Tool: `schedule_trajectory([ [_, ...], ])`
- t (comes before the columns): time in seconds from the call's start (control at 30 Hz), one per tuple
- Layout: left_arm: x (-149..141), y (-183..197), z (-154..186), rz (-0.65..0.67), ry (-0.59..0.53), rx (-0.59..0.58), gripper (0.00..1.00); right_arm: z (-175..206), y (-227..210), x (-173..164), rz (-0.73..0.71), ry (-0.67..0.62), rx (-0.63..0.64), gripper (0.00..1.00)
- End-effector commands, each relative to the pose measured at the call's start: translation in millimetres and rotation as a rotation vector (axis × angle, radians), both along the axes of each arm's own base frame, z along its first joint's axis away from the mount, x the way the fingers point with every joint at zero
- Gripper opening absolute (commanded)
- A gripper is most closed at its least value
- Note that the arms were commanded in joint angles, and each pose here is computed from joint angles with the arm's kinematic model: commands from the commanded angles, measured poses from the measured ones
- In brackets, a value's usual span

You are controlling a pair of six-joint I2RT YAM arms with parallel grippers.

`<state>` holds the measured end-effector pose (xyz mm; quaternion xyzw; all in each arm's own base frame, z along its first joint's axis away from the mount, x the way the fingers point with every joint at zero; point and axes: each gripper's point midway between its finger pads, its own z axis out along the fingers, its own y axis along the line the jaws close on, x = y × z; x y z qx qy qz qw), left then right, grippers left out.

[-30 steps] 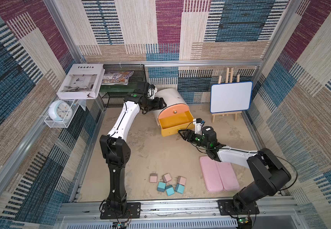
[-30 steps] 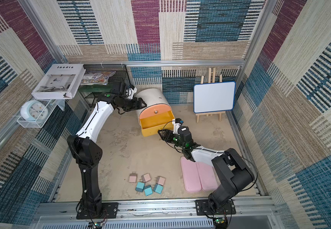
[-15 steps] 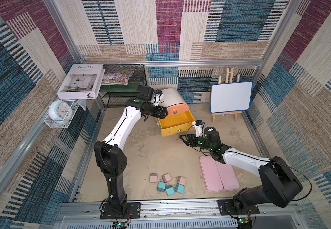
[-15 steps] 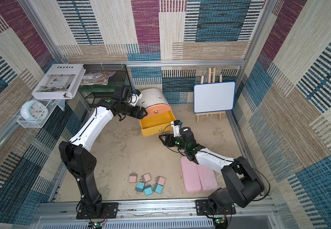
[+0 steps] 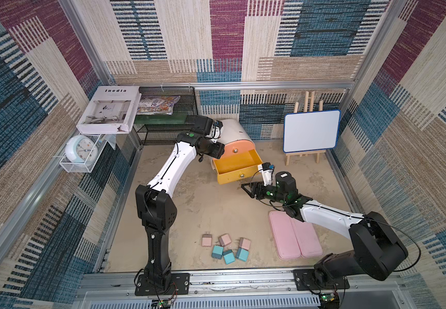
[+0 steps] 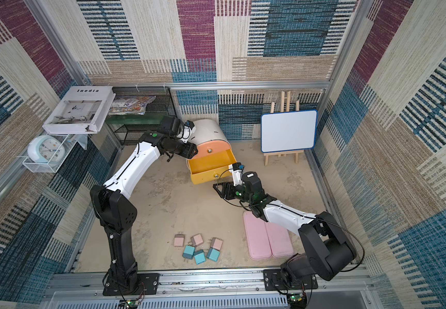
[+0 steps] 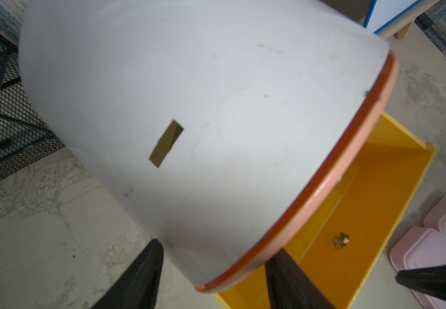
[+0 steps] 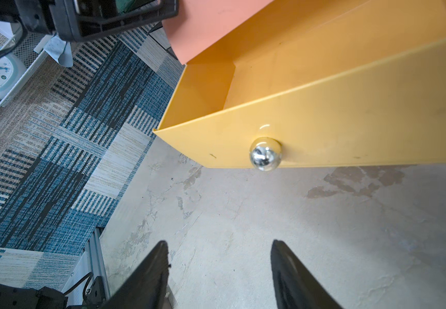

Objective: Place the plugs into the drawer by color
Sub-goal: Close the drawer in the storage box.

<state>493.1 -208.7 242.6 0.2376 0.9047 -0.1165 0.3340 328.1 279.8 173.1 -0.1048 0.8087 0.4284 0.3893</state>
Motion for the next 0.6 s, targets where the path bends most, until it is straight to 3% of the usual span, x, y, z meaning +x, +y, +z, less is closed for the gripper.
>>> schedule_trajectory([
  [0.0,5.8,0.5,1.8,0.004,-0.021,0.005,0.5,-0.1,1.8,-1.9,0.019,-0.006,-0.009,0.64],
  [0.13,5.6,-0.4,0.3,0.006,-0.014,-0.002,0.44,1.2,1.7,-2.7,0.024,-0.012,-0.021,0.65],
  [0.27,1.5,-1.6,6.0,0.013,-0.013,-0.023,0.48,-1.4,1.5,-8.7,0.036,-0.012,-0.074,0.64],
  [0.43,-5.9,5.0,23.1,0.072,-0.022,-0.053,0.64,-23.1,8.0,-46.6,0.078,0.012,-0.338,0.64],
  [0.57,-11.8,11.3,29.8,0.132,-0.005,-0.071,0.69,-57.1,4.6,-103.0,0.157,0.065,-0.603,0.64],
])
